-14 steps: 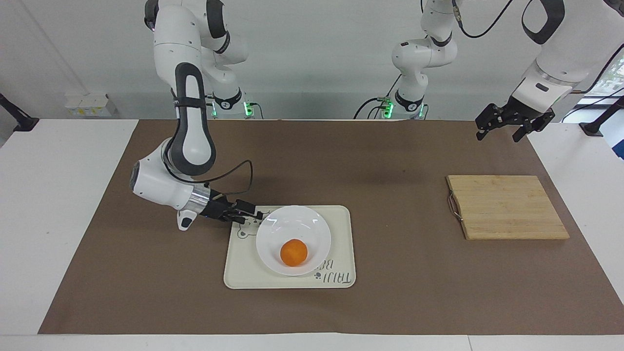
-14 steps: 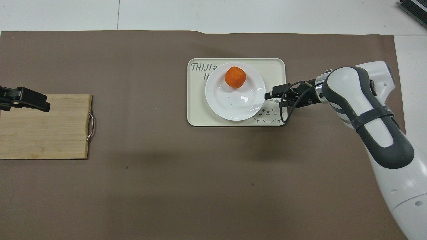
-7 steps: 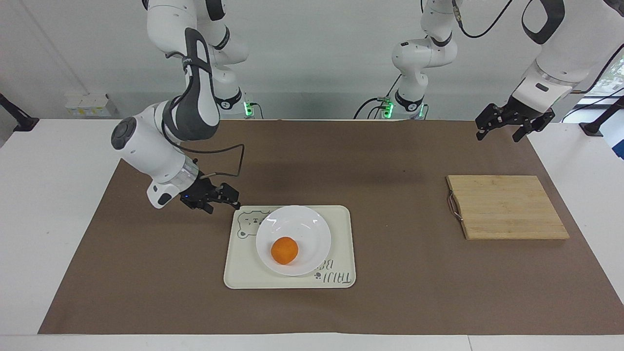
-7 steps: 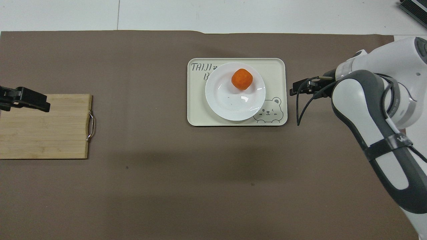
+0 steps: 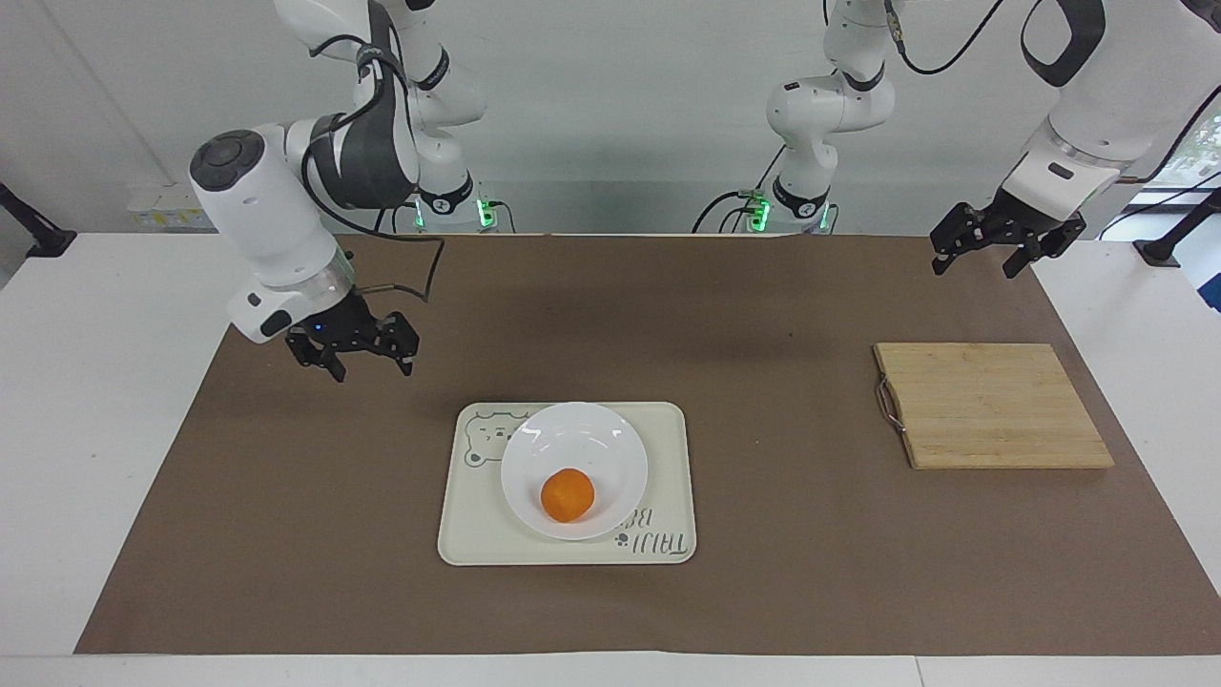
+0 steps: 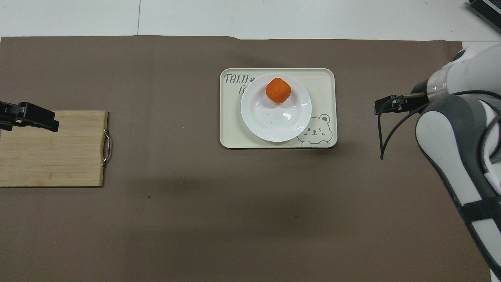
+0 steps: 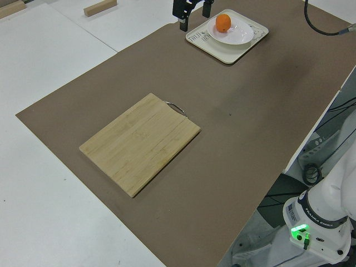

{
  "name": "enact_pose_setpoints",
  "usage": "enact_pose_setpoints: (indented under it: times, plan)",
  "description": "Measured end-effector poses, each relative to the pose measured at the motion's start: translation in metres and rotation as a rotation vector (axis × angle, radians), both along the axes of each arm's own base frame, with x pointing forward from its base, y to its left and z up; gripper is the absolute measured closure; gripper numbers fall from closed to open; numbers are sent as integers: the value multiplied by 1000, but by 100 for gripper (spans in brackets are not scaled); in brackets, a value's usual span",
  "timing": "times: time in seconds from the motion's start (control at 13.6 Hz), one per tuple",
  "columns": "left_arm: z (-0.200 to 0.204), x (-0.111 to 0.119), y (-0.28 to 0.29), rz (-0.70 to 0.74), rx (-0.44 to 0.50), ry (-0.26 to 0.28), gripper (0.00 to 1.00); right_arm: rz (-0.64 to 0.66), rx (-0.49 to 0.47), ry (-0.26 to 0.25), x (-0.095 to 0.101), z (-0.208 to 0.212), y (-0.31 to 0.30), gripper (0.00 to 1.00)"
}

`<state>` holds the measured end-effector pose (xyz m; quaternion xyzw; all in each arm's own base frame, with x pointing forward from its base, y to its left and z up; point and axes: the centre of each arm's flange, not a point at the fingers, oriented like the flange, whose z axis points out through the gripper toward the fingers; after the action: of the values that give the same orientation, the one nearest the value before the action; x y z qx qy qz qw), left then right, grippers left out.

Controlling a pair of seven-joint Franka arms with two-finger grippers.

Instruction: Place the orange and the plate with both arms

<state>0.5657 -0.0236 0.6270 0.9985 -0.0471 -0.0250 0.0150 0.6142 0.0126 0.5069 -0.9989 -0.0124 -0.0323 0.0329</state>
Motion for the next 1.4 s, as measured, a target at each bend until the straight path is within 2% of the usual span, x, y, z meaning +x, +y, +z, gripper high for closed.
enact_pose_setpoints:
  times: [0.37,0.88,1.11,1.25,1.4]
  plan:
    - [0,0,0,0,0,0,0,-58,-10,8,-35,54,-45,0]
    - [0,0,0,0,0,0,0,-57,-7,27,-84,112,-51,0]
    - [0,0,0,0,0,0,0,-47,-5,19,-107,139,-48,0]
    - [0,0,0,0,0,0,0,-28,-34,9,-111,145,-38,0]
    - [0,0,0,0,0,0,0,-35,-49,20,-104,141,-30,0]
